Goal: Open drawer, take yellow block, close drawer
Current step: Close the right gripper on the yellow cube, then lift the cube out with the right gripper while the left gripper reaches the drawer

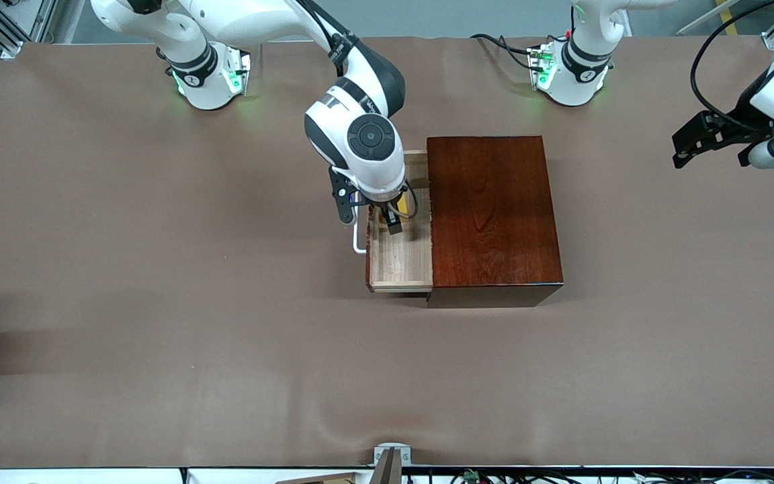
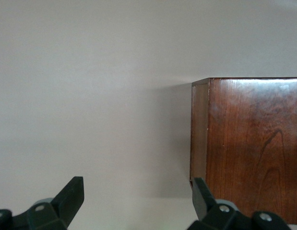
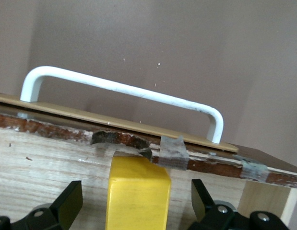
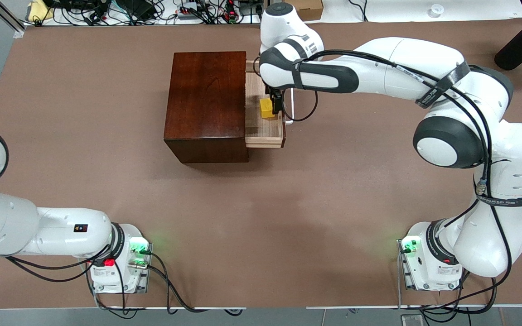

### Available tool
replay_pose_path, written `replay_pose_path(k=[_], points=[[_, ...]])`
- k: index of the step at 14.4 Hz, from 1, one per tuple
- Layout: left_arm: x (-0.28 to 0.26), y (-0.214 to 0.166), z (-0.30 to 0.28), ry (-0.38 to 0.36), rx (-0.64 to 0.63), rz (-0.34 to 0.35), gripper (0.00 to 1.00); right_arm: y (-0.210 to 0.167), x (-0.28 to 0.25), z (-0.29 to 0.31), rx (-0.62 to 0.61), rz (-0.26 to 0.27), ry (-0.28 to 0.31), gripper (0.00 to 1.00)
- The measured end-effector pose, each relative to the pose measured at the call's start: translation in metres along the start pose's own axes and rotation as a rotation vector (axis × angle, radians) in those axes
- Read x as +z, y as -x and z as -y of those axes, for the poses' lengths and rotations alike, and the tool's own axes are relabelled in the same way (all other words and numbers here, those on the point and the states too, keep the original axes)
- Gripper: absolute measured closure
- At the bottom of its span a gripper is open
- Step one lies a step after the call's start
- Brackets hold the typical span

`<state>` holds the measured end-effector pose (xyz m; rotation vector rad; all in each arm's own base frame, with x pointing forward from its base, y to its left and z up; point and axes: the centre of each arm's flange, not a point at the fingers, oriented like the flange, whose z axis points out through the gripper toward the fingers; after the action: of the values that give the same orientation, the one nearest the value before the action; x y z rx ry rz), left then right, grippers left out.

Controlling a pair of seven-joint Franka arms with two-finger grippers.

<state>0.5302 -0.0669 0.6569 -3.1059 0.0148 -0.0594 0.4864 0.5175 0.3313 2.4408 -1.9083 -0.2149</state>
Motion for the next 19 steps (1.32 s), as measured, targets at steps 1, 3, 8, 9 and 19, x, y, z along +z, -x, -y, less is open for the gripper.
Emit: replay_pose_path(k=[1, 3, 8, 9, 19], points=[[-0.001, 0.0, 0.002, 0.0, 0.011, 0.0, 0.0, 0.002, 0.003, 0.0, 0.005, 0.0, -0.002, 0.03], [0.0, 0.0, 0.008, -0.001, 0.027, 0.003, 0.0, 0.005, 0.009, -0.001, 0.0, -0.016, -0.008, 0.12], [0.002, -0.001, 0.02, -0.001, 0.012, 0.006, 0.0, 0.004, 0.006, 0.002, 0.002, -0.026, -0.027, 0.44], [0.002, -0.001, 0.023, -0.001, 0.007, 0.006, 0.0, 0.002, 0.002, 0.004, 0.005, -0.023, -0.034, 0.44], [0.003, -0.003, 0.048, -0.002, -0.04, 0.007, 0.0, -0.031, -0.074, 0.031, 0.01, -0.023, -0.035, 0.44]])
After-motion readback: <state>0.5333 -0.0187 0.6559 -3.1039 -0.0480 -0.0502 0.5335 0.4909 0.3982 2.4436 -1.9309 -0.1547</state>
